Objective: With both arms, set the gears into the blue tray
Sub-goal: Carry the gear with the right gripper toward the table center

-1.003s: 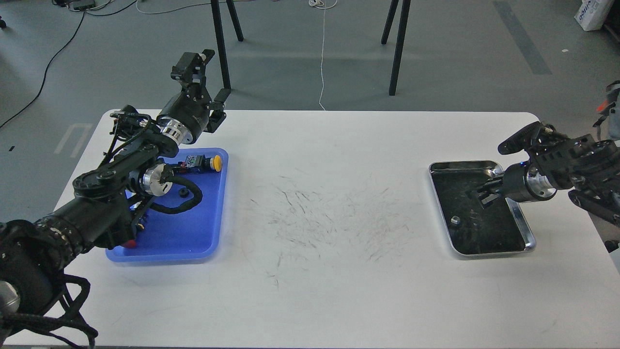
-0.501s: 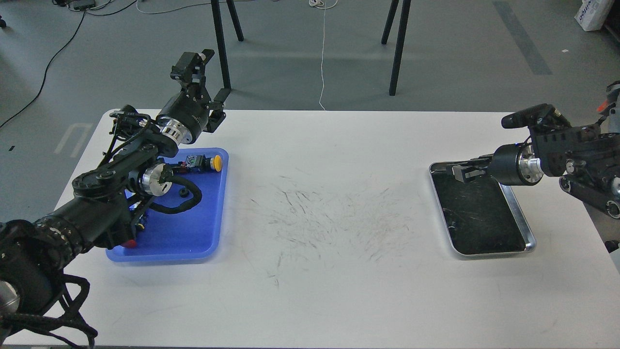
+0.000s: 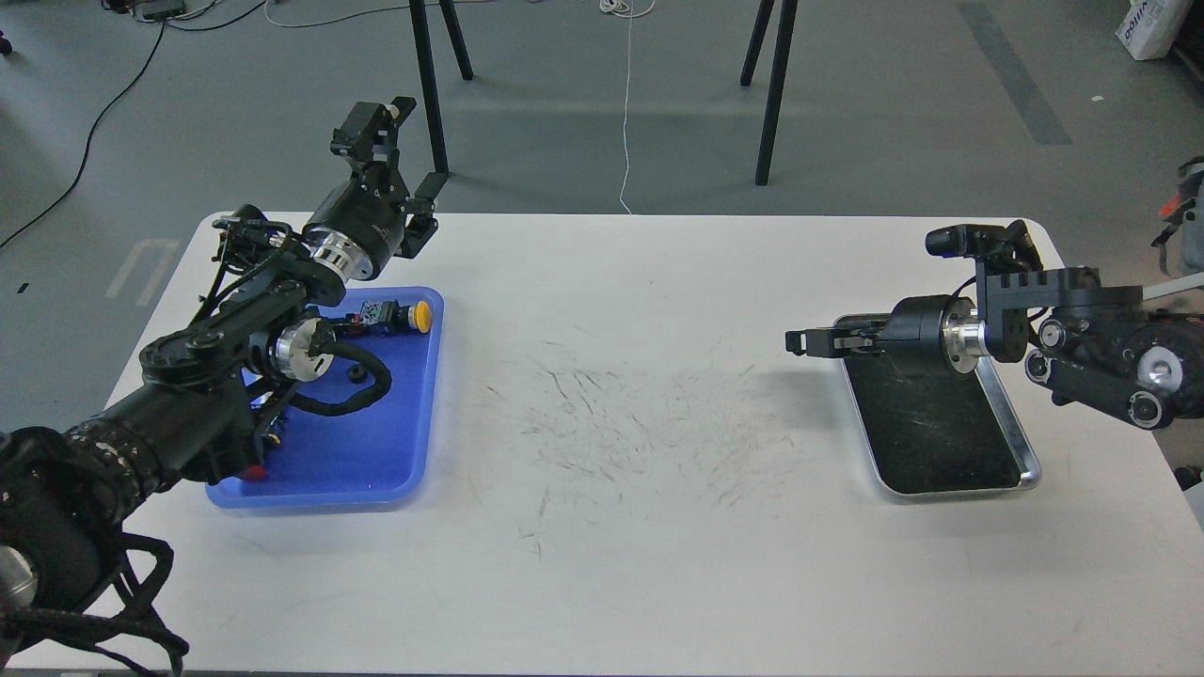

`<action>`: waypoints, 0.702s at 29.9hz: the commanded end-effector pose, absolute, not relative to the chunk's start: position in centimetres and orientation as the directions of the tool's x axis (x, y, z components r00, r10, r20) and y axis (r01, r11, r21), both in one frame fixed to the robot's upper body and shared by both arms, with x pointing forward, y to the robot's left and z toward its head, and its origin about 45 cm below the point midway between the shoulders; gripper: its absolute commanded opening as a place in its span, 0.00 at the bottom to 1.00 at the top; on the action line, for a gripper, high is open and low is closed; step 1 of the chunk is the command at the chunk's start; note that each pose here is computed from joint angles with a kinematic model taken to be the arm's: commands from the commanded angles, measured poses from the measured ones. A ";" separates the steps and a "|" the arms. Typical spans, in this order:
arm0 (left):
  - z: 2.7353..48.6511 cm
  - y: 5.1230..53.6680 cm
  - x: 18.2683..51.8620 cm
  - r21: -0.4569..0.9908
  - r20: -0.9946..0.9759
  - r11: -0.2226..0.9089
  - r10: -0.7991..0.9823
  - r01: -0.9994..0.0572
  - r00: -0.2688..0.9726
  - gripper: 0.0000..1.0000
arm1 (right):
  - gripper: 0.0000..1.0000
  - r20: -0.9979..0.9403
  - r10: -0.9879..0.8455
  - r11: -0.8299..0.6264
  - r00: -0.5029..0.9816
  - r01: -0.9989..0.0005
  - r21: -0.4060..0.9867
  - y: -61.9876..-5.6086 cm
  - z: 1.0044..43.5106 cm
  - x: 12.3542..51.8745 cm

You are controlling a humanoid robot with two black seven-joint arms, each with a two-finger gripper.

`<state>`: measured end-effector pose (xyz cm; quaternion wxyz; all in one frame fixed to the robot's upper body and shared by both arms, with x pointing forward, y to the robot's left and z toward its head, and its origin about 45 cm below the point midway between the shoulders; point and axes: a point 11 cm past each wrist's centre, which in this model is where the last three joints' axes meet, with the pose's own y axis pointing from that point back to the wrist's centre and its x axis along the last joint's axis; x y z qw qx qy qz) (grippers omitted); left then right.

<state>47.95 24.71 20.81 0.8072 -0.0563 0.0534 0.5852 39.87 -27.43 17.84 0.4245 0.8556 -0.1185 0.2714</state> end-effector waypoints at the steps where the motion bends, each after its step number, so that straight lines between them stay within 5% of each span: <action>1: 20.8 24.9 47.9 -0.027 -0.151 0.308 0.939 -0.951 0.308 1.00 | 0.20 0.527 0.002 -0.660 0.850 -0.395 0.639 -25.3 17.5 39.1; 21: 20.8 25.8 47.9 -0.025 -0.142 0.301 0.943 -0.953 0.302 1.00 | 0.19 0.494 0.149 -0.748 0.857 -0.229 0.623 -17.0 16.1 36.9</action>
